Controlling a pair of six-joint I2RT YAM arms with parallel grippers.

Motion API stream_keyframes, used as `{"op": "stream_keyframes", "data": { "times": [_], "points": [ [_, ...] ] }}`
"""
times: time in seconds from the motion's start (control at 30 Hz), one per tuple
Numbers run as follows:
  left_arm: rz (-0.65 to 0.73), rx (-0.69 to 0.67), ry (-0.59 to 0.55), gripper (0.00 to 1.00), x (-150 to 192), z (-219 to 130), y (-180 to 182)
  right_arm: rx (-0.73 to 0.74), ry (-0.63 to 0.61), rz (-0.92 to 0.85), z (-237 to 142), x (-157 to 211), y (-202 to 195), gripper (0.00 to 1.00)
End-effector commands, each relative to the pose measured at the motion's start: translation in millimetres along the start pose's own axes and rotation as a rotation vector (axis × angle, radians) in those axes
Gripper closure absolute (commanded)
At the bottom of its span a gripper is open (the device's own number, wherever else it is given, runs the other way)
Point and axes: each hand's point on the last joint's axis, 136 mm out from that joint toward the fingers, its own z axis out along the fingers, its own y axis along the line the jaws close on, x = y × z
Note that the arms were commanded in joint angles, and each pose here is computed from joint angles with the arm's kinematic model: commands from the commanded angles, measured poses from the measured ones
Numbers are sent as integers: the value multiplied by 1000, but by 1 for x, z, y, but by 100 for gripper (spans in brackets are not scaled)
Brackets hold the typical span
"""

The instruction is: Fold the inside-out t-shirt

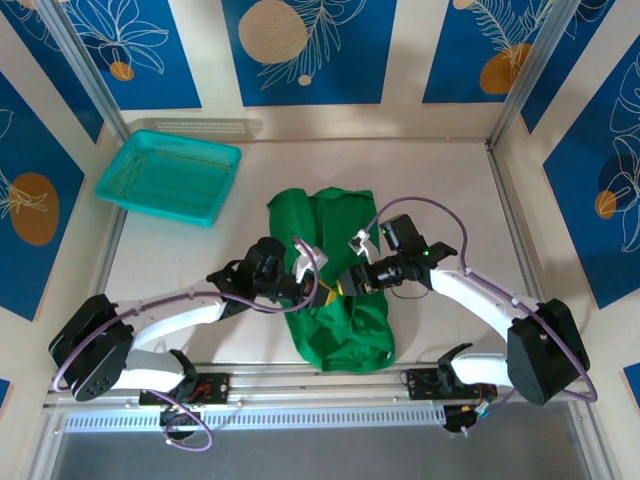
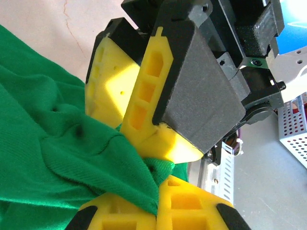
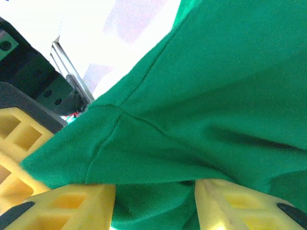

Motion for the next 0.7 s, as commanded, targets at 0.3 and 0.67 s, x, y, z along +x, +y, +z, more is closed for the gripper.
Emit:
{"op": "stream_keyframes", "data": {
  "times": [0.3,0.67],
  "points": [
    [-25,-30,-48,100,-7,-10,14,-300,19,-65,-4,4,45,85],
    [-365,-255,-58,87,20,-24,95,-399,51,-47,-18,9,74,95]
  ]
}}
